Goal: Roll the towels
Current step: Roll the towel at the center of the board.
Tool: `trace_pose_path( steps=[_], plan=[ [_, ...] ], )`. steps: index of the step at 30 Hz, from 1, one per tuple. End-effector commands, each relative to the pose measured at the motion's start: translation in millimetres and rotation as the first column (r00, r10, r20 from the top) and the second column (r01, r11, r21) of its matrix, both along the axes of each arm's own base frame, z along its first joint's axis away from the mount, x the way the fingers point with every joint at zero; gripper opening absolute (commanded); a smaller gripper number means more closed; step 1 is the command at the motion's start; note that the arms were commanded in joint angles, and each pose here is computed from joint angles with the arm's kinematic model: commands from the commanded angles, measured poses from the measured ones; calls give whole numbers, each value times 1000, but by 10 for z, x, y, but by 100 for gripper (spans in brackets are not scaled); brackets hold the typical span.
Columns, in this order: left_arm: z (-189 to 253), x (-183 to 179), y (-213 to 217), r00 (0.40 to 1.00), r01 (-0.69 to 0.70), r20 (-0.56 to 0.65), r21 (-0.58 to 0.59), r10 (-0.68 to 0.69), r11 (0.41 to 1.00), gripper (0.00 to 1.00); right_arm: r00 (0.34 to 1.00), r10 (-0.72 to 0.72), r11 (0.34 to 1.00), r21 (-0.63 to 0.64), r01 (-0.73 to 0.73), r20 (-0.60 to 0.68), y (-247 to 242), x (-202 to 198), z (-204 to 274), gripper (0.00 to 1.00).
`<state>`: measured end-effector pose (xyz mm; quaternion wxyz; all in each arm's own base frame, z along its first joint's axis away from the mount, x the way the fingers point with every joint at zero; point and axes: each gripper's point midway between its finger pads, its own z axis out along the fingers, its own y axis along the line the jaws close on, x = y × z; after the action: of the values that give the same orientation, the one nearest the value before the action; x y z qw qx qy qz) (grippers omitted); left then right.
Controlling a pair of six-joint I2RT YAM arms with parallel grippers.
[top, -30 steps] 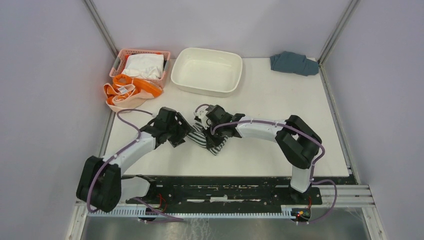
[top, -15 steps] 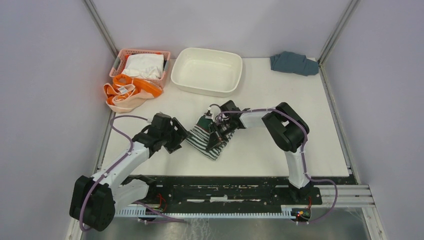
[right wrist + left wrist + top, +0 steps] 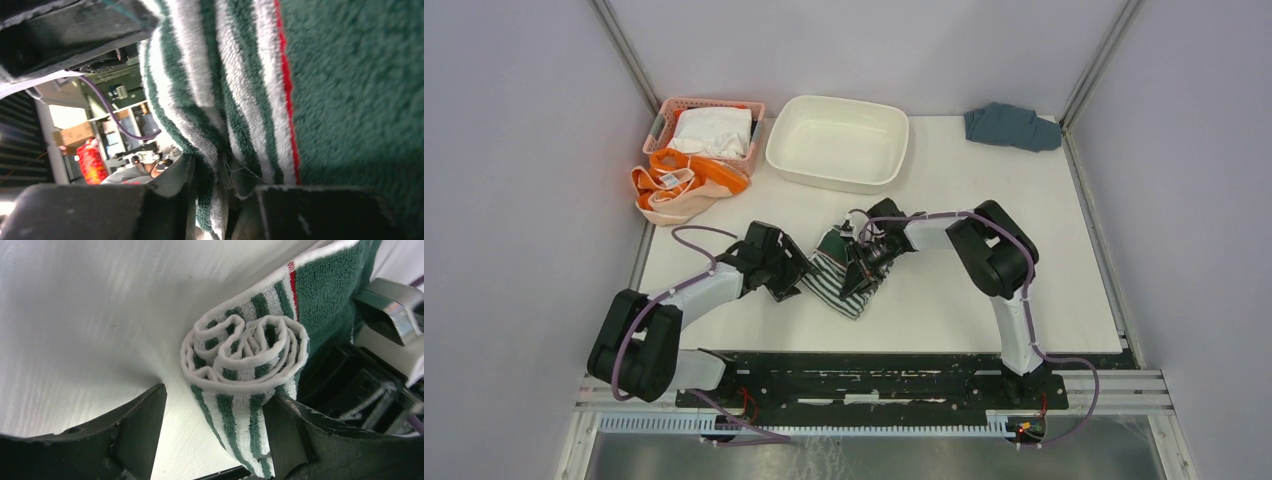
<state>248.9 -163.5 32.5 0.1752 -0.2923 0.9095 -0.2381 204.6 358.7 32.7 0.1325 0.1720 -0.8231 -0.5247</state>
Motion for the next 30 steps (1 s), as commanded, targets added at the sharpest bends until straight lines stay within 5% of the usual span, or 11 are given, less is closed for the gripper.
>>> trace_pose_path(
  steps=[1, 8, 13, 19, 23, 30],
  plan=[
    [-197, 10, 77, 998, -36, -44, 50, 38, 998, 76, 973, -11, 984, -172, 51, 229, -203, 102, -182, 27],
    [-444, -120, 197, 992, -18, -123, 133, 34, 991, 75, 821, 71, 958, -267, 101, 566, -332, 160, 229, 42],
    [-457, -124, 215, 991, -11, -132, 148, 31, 989, 75, 559, 155, 916, -330, 227, 815, -366, 290, 568, 55],
    [-464, -135, 228, 990, -7, -140, 157, 29, 988, 76, 312, 247, 908, -331, 255, 917, -211, 268, 813, 61],
    [-479, -161, 244, 988, -14, -151, 163, 39, 987, 76, 260, 331, 906, -383, 179, 907, -42, 138, 717, 62],
    [-474, -181, 269, 987, -30, -153, 168, 56, 985, 76, 272, 463, 847, -512, 143, 843, -60, 137, 170, 64]
  ],
)
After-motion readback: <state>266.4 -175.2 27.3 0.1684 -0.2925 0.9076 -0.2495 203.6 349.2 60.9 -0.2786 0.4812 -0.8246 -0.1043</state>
